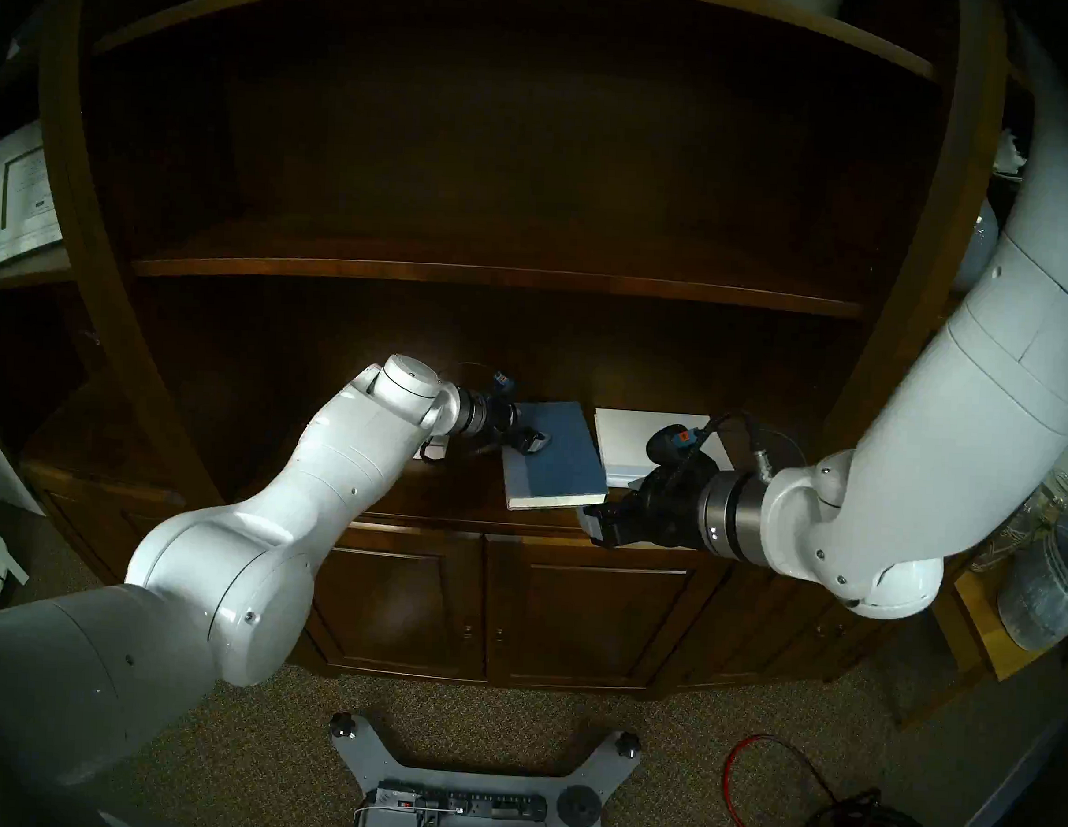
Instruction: Close the books and align them horizontally on the shelf
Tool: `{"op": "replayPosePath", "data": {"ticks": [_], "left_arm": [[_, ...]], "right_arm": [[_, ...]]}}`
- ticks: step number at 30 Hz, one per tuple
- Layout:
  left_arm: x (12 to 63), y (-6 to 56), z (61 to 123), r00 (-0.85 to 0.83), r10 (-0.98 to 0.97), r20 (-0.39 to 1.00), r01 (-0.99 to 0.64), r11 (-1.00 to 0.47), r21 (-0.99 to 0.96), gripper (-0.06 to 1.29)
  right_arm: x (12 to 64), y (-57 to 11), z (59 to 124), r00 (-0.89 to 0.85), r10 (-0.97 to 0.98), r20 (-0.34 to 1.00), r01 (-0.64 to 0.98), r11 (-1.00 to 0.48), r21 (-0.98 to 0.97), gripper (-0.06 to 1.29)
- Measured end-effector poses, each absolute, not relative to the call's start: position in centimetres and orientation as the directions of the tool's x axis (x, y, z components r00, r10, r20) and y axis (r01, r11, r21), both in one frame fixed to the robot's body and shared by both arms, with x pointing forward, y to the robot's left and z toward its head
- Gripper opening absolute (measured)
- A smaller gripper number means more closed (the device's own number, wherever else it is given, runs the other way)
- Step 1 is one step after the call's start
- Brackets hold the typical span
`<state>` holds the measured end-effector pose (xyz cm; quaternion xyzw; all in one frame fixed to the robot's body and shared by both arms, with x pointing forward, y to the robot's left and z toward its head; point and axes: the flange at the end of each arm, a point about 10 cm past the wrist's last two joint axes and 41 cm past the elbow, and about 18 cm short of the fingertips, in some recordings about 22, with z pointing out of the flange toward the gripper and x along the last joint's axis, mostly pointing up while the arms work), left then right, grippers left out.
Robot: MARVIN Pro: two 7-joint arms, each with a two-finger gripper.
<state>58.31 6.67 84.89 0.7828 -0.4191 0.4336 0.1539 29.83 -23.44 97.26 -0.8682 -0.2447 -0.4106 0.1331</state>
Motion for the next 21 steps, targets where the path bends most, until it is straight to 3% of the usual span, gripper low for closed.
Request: {"op": "replayPosePath", "data": {"ticks": [21], "left_arm": [[55.8,9.9,86.2,0.416,-0.502,0.758,-0.788,-0.616,0.024,1.24]], "right_arm": [[29.9,-23.5,97.3,0.539,0.314,0.781,0.532,-0.847,-0.026,1.24]]}}
